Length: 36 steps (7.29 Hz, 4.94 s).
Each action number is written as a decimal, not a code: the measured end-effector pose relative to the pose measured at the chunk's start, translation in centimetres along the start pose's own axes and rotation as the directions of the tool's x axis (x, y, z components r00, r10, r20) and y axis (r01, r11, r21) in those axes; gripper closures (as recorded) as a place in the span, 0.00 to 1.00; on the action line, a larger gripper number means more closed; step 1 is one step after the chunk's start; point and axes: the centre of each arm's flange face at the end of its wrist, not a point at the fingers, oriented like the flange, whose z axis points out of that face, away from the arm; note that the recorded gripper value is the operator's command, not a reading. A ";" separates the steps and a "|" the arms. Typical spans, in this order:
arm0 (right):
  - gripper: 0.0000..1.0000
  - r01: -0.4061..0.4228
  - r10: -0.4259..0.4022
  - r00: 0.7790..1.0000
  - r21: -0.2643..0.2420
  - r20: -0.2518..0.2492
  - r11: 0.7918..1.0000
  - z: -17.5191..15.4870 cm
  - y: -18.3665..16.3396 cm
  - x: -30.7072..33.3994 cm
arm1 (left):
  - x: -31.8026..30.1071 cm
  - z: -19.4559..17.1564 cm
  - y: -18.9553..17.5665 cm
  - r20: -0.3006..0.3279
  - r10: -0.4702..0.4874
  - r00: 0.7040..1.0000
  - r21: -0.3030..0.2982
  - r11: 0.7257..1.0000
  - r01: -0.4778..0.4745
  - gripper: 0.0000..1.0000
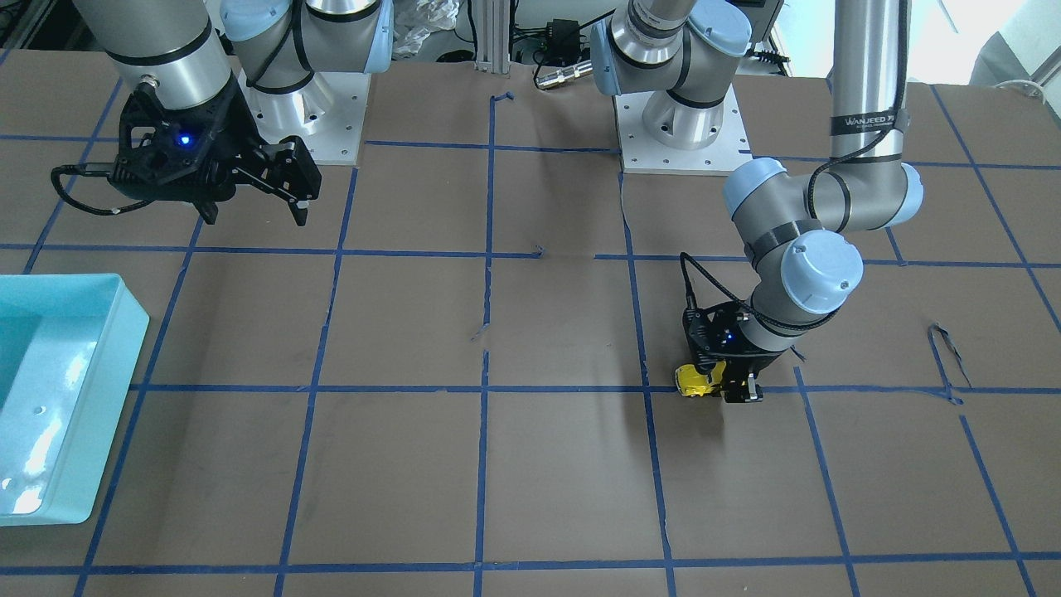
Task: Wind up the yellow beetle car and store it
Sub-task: 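Drag the held car backward along the table with the left gripper, then open the left gripper to release the wound-up car, then raise the left gripper away while the right gripper moves toward the rolled car, then lower the right gripper onto the yellow car and close it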
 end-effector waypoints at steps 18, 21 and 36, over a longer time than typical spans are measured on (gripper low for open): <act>0.00 0.009 -0.009 1.000 0.010 -0.002 1.000 2.4 -2.0 0.1 | -0.2 -2.9 8.6 0.033 -0.045 0.998 0.001 0.999 0.045 0.11; 0.00 0.013 -0.013 1.000 0.009 0.000 1.000 3.5 -2.7 0.0 | -0.3 -10.7 0.1 -0.030 -0.204 0.978 0.029 0.978 0.205 0.11; 0.00 0.888 -0.895 0.440 -0.113 -0.074 0.446 18.4 -9.9 14.1 | 8.2 -35.8 -11.6 0.020 -0.985 0.170 0.137 0.171 0.976 0.00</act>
